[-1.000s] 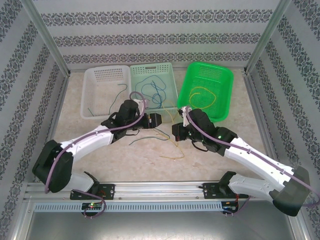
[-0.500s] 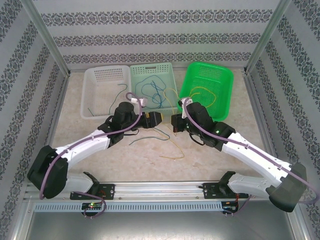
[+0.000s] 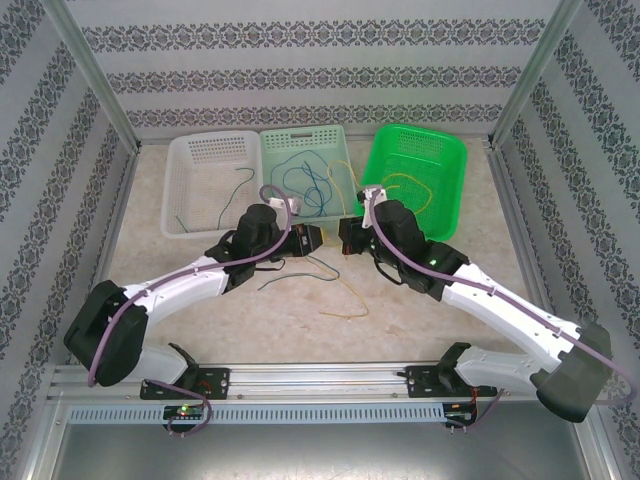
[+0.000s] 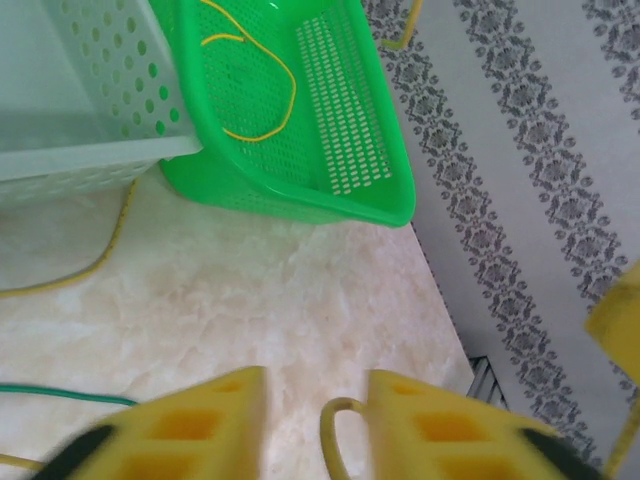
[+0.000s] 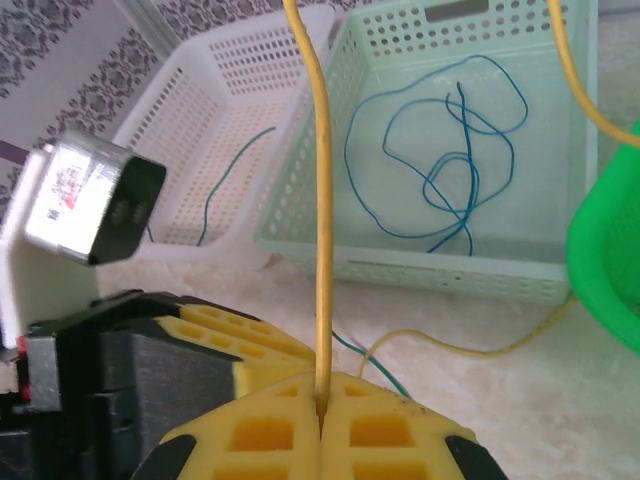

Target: Untangle the cables

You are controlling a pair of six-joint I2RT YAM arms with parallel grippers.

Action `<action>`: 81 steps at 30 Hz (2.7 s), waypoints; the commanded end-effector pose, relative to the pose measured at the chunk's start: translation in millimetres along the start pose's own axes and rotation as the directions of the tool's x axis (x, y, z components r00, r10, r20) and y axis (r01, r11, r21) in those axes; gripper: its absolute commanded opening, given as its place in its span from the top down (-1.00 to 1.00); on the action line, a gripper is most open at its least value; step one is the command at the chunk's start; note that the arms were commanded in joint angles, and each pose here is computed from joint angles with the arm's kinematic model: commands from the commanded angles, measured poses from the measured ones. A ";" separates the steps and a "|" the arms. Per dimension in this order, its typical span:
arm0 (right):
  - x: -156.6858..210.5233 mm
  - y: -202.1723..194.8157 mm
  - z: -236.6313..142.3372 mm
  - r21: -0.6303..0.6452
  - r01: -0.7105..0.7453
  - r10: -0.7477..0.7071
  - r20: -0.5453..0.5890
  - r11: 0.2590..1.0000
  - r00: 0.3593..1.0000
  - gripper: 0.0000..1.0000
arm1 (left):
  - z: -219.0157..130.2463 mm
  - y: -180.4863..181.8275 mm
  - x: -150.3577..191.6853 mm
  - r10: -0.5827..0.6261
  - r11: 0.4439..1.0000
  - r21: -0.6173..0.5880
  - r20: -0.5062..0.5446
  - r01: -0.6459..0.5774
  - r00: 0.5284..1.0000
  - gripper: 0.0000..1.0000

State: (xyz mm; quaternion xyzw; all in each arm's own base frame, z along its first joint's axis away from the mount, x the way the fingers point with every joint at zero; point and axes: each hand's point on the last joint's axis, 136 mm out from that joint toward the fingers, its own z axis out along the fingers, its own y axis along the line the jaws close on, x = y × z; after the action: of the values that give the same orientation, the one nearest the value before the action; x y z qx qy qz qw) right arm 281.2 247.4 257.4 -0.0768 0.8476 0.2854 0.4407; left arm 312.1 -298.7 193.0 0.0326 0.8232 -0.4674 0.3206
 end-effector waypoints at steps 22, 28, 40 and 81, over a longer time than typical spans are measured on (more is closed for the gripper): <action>-39.0 -3.7 -60.2 -0.137 -0.070 0.117 0.379 0.988 0.918 1.00 | 41.4 13.4 35.0 -0.307 0.947 0.045 -0.154 0.317 0.939 1.00; -23.2 12.9 -40.3 -0.104 0.047 -0.024 0.218 0.993 0.976 1.00 | 19.2 31.2 29.0 -0.232 0.968 -0.119 -0.096 0.220 0.968 -0.14; 36.6 -13.8 -39.4 0.039 0.308 -0.296 -0.184 0.951 0.937 1.00 | -105.3 45.7 -82.2 0.095 0.926 -0.378 0.178 -0.021 0.980 -0.99; 57.9 23.2 -30.9 -0.069 0.622 -0.607 -0.328 0.780 0.724 0.97 | -11.8 -15.3 -50.9 0.163 0.973 0.205 -0.304 -0.102 0.939 0.64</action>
State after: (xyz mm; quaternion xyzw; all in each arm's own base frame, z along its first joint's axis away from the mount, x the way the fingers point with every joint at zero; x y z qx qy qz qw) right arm 213.7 254.3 220.9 -0.3869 0.8520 0.0906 0.3409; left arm 341.1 -281.1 233.2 0.1858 0.8250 -0.4946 0.2007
